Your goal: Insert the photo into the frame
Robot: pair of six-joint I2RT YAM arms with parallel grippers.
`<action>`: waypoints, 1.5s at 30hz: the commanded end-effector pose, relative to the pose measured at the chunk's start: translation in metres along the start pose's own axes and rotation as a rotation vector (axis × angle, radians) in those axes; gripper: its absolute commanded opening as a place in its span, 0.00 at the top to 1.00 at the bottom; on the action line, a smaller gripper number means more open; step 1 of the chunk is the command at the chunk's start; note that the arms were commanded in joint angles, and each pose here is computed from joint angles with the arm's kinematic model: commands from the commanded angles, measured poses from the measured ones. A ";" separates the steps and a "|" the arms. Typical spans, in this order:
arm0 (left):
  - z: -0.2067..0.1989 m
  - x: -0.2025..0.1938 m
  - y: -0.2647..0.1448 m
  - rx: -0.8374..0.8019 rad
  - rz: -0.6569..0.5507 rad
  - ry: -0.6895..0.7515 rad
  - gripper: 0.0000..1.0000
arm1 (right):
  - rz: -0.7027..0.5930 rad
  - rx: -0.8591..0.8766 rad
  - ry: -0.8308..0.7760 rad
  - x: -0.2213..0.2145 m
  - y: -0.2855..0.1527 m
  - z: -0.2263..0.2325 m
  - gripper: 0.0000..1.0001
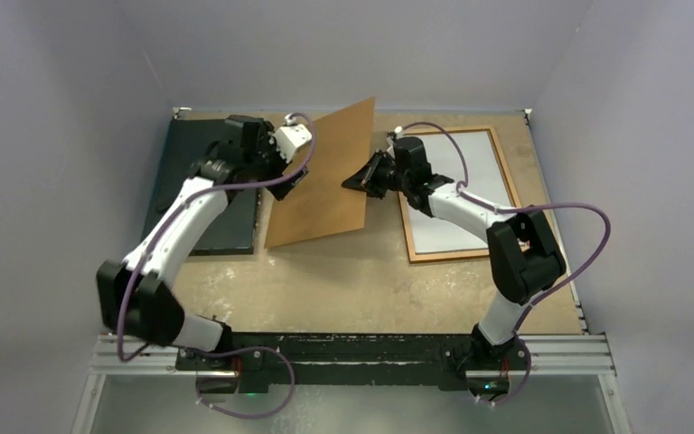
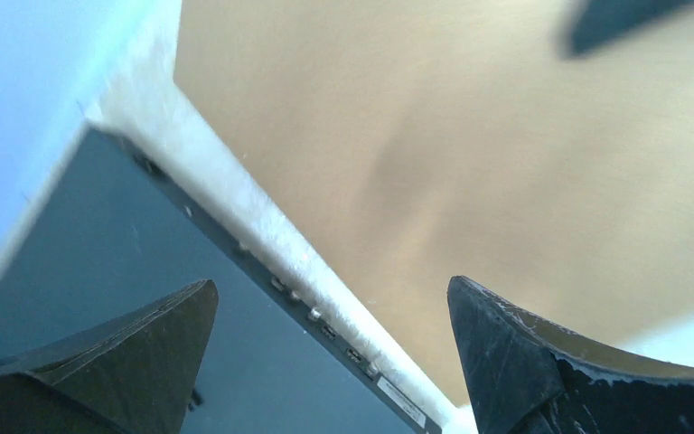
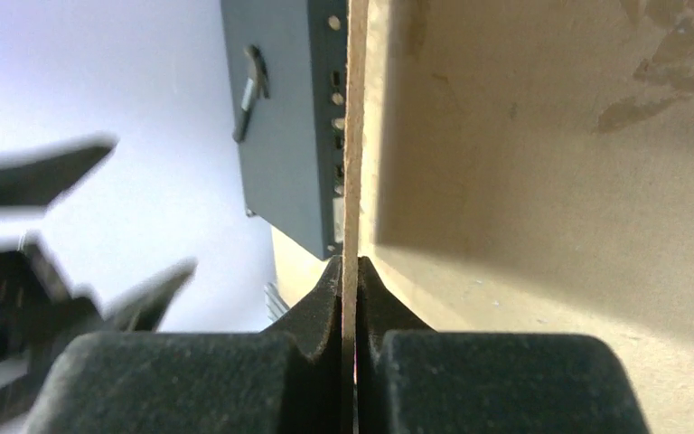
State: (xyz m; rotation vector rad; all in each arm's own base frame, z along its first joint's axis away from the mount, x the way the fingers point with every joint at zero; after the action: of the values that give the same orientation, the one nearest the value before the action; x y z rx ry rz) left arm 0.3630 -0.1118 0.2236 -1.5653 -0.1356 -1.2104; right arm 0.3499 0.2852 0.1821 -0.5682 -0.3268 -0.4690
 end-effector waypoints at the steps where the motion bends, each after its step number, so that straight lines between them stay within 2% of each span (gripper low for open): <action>1: -0.068 -0.001 -0.052 -0.243 -0.047 0.240 0.02 | -0.197 0.116 0.054 0.055 -0.029 0.065 1.00; 3: -0.082 -0.018 -0.058 -0.262 -0.019 0.262 0.02 | -0.245 0.146 0.090 0.066 -0.033 0.077 1.00; 7: -0.101 -0.027 -0.074 -0.223 -0.066 0.382 0.02 | -0.246 0.222 0.177 0.071 -0.036 0.094 1.00; 10: -0.093 -0.021 -0.076 -0.120 -0.110 0.461 0.04 | -0.234 0.267 0.221 0.070 -0.039 0.103 1.00; 14: -0.075 0.002 -0.079 0.050 -0.238 0.570 0.08 | -0.232 0.298 0.242 0.071 -0.048 0.114 1.00; 18: -0.062 0.013 -0.081 0.172 -0.287 0.602 0.15 | -0.234 0.314 0.243 0.070 -0.057 0.122 1.00; 24: -0.067 0.019 -0.086 0.207 -0.379 0.710 0.19 | -0.203 0.352 0.254 0.061 -0.058 0.133 1.00; 26: -0.067 0.022 -0.085 0.220 -0.387 0.740 0.29 | -0.186 0.363 0.248 0.056 -0.057 0.139 1.00; 36: -0.061 0.033 -0.088 0.292 -0.414 0.787 0.64 | -0.162 0.352 0.210 0.041 -0.063 0.143 1.00; 37: -0.060 0.033 -0.089 0.295 -0.414 0.788 0.70 | -0.157 0.352 0.206 0.040 -0.064 0.143 1.00; 40: -0.059 0.036 -0.091 0.309 -0.424 0.790 1.00 | -0.143 0.342 0.174 0.035 -0.067 0.141 0.99; 42: -0.058 0.039 -0.094 0.324 -0.437 0.790 1.00 | -0.117 0.319 0.145 0.030 -0.069 0.138 0.91; 45: -0.056 0.046 -0.102 0.342 -0.455 0.792 1.00 | -0.108 0.268 0.096 0.025 -0.074 0.131 0.75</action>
State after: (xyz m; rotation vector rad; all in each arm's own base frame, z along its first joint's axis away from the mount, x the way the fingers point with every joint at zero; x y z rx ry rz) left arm 0.2819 -0.1438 0.2883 -0.7464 -0.0347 -1.9710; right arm 0.3409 0.3006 0.2843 -0.3327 -0.0878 -0.6417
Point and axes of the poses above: each gripper's point midway between its finger pads, its own y axis out along the fingers, its own z axis along the line the jaws close on, x = y × z, the point moved 5 cm from there along -y, back along the fingers, and after that the axes turned 10 degrees about -y, right-handed, at the moved point
